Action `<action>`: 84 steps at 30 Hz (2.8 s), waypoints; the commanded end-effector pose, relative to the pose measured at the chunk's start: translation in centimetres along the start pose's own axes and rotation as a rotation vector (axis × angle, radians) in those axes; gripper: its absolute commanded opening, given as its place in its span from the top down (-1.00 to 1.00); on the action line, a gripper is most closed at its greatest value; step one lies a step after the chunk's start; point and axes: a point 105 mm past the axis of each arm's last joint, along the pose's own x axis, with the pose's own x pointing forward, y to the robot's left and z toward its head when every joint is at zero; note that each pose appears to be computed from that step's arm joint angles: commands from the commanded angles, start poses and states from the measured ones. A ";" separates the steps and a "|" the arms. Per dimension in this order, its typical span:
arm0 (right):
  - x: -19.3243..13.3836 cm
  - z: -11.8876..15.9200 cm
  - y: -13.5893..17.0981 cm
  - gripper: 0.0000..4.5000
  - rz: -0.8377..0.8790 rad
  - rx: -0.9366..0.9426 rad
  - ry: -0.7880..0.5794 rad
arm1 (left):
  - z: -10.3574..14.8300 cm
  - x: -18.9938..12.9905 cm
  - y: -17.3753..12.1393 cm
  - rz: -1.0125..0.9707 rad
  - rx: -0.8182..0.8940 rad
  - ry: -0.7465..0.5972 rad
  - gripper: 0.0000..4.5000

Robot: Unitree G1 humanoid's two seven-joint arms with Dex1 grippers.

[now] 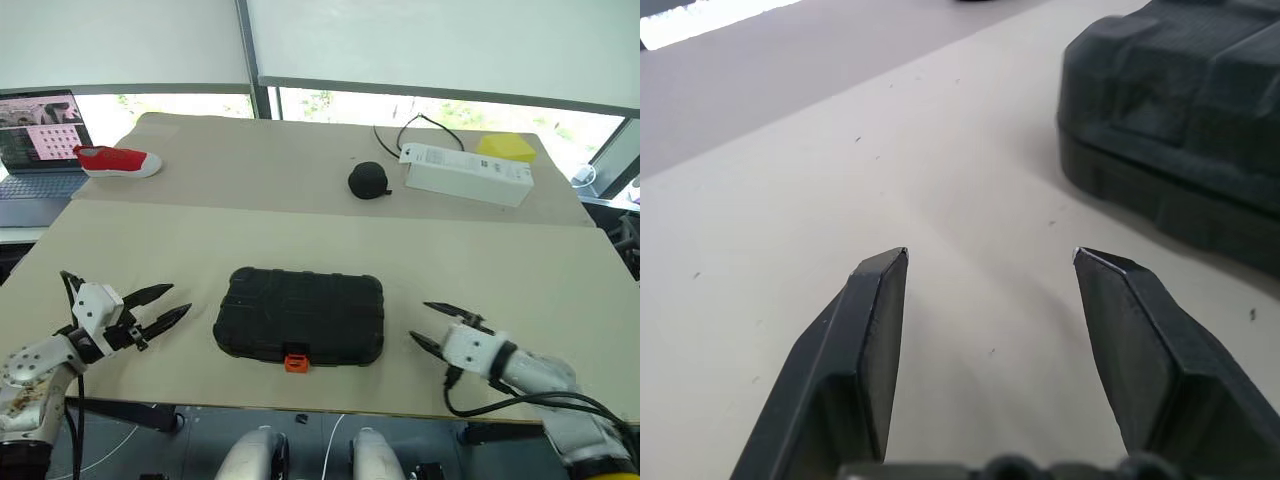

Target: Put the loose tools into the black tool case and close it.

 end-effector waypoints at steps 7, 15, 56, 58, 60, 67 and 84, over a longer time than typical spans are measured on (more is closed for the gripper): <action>0.3 5.7 6.7 0.98 0.371 0.212 -0.081 | 3.5 7.4 0.5 -0.175 0.063 -0.005 1.00; 3.7 5.8 7.9 0.98 0.397 0.223 -0.058 | 1.9 10.5 -0.4 -0.324 0.055 0.132 1.00; 7.0 5.8 3.3 0.98 0.237 0.271 -0.088 | 9.7 12.7 -7.2 -0.657 -0.027 -0.072 1.00; 7.3 5.9 3.5 0.98 0.236 0.277 -0.090 | 9.6 13.6 -7.6 -0.655 -0.015 -0.075 1.00; 7.5 6.4 3.7 0.98 0.228 0.299 -0.110 | 8.7 14.2 -8.3 -0.671 0.026 -0.045 1.00; 8.3 8.0 4.4 0.98 0.231 0.348 -0.171 | 6.2 14.5 -9.3 -0.691 0.069 0.043 1.00; 8.4 10.6 2.9 0.98 0.169 0.460 -0.303 | 3.8 14.0 -9.4 -0.681 0.041 0.132 1.00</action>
